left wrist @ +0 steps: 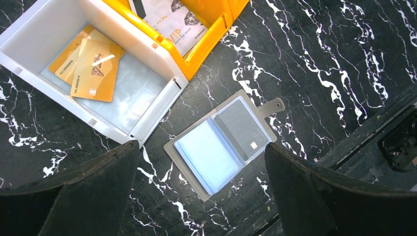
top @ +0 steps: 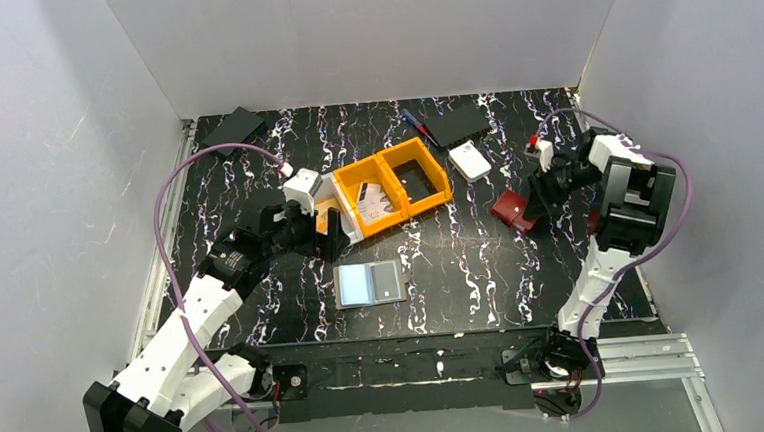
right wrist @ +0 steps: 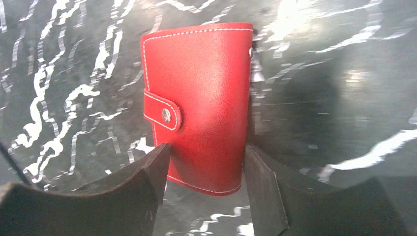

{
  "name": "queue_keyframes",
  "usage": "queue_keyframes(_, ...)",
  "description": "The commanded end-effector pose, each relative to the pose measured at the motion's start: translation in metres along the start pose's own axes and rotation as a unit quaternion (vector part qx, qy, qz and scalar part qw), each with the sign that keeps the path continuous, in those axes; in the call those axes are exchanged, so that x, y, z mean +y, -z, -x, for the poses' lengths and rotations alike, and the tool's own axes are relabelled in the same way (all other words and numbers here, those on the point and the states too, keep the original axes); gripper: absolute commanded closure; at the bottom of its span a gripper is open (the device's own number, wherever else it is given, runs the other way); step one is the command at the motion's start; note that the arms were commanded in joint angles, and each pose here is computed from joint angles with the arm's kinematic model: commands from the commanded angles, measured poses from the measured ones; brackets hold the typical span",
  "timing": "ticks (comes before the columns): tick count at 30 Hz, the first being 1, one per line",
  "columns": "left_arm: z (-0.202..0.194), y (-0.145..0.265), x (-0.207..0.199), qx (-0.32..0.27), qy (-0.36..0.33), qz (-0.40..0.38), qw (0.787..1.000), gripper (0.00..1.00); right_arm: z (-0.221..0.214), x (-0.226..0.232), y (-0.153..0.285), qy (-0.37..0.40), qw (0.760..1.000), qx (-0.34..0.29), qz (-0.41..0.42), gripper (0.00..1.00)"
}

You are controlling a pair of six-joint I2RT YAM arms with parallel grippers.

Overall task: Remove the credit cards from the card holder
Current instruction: Open the card holder at the center of the board.

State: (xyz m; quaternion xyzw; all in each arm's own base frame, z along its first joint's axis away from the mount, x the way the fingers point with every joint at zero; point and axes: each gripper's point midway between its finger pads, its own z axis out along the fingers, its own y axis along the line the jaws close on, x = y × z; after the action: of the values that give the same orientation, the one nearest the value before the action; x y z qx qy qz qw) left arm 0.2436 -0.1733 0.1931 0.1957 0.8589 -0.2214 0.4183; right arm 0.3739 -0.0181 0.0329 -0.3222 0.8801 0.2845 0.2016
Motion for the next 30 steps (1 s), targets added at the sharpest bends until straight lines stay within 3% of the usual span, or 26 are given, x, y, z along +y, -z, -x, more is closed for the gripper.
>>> queue_keyframes(1,-0.001,-0.001,-0.007,-0.004,-0.006,-0.025,1.000,0.02,-0.019,0.047,-0.018,-0.018,0.999,0.016,0.041,0.36)
queue_keyframes(10,-0.005,-0.007,-0.032,0.005,0.019,-0.098,0.995,0.02,-0.011,0.121,-0.056,0.014,0.999,0.050,-0.017,0.32)
queue_keyframes(16,-0.027,-0.014,-0.063,0.043,0.155,-0.161,0.974,0.09,-0.007,0.158,-0.072,0.007,0.998,0.045,-0.038,0.34)
queue_keyframes(18,-0.042,-0.014,-0.070,0.060,0.179,-0.158,0.969,0.15,-0.009,0.174,-0.074,0.012,0.999,0.041,-0.011,0.40)
queue_keyframes(26,-0.071,-0.027,-0.095,0.073,0.174,-0.088,0.978,0.30,-0.002,0.247,-0.081,0.089,0.987,0.041,0.131,0.40)
queue_keyframes(29,-0.072,-0.041,-0.103,0.072,0.118,-0.085,0.987,0.33,0.004,0.252,-0.079,0.087,0.985,0.037,0.146,0.37)
queue_keyframes(30,-0.071,-0.046,-0.107,0.067,0.094,-0.092,0.989,0.33,0.007,0.246,-0.079,0.082,0.987,0.037,0.133,0.31)
